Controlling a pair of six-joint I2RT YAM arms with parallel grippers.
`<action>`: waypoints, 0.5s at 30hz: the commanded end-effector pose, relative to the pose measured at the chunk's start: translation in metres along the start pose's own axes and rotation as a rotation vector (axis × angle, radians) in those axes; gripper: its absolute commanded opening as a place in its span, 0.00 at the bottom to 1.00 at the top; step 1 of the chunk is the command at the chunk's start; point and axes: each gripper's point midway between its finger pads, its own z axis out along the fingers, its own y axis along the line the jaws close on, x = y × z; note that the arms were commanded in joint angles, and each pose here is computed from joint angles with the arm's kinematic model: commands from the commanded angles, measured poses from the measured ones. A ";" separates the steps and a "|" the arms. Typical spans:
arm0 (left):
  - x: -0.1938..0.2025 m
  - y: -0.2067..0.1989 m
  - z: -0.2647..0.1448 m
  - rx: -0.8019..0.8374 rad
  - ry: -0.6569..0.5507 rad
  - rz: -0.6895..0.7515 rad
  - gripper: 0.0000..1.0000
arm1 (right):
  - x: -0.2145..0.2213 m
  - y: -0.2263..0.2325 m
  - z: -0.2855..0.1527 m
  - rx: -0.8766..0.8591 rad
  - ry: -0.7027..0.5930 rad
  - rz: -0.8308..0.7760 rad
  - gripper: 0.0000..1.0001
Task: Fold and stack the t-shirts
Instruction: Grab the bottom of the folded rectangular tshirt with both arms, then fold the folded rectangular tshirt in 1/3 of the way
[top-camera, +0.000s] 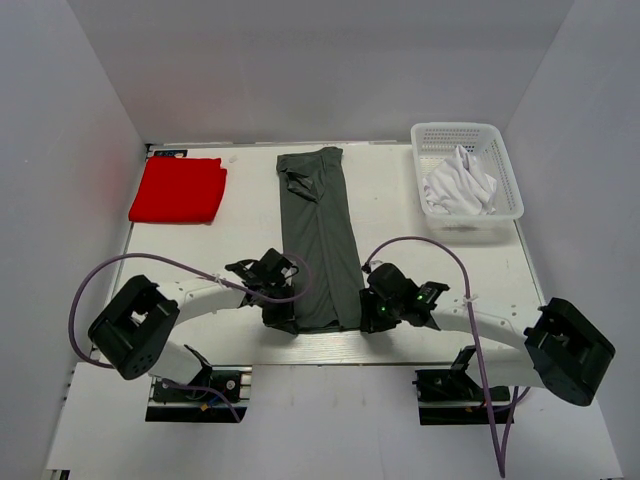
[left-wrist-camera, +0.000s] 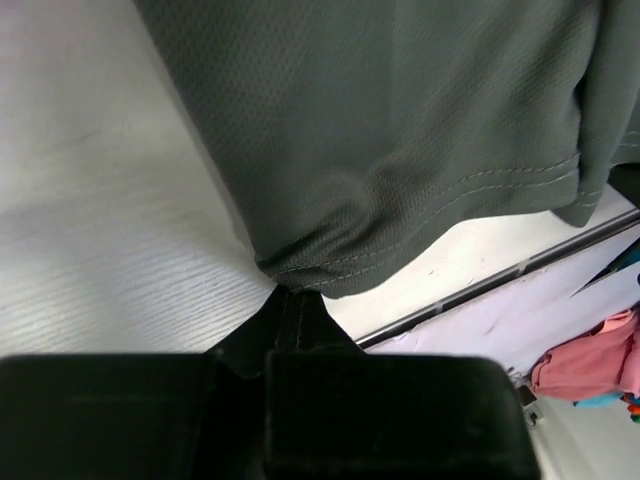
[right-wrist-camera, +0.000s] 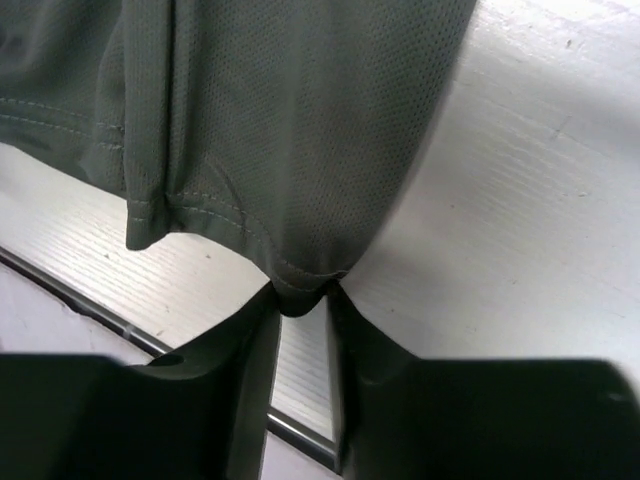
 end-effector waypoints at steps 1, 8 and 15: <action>-0.014 0.006 0.005 -0.050 -0.068 0.033 0.00 | -0.019 0.009 0.001 -0.022 -0.048 -0.020 0.29; -0.031 -0.014 -0.010 -0.017 -0.135 0.069 0.00 | -0.045 0.002 0.003 0.062 -0.144 -0.038 0.00; -0.067 -0.036 -0.041 0.005 -0.279 0.113 0.00 | -0.091 0.006 -0.017 0.084 -0.341 -0.097 0.00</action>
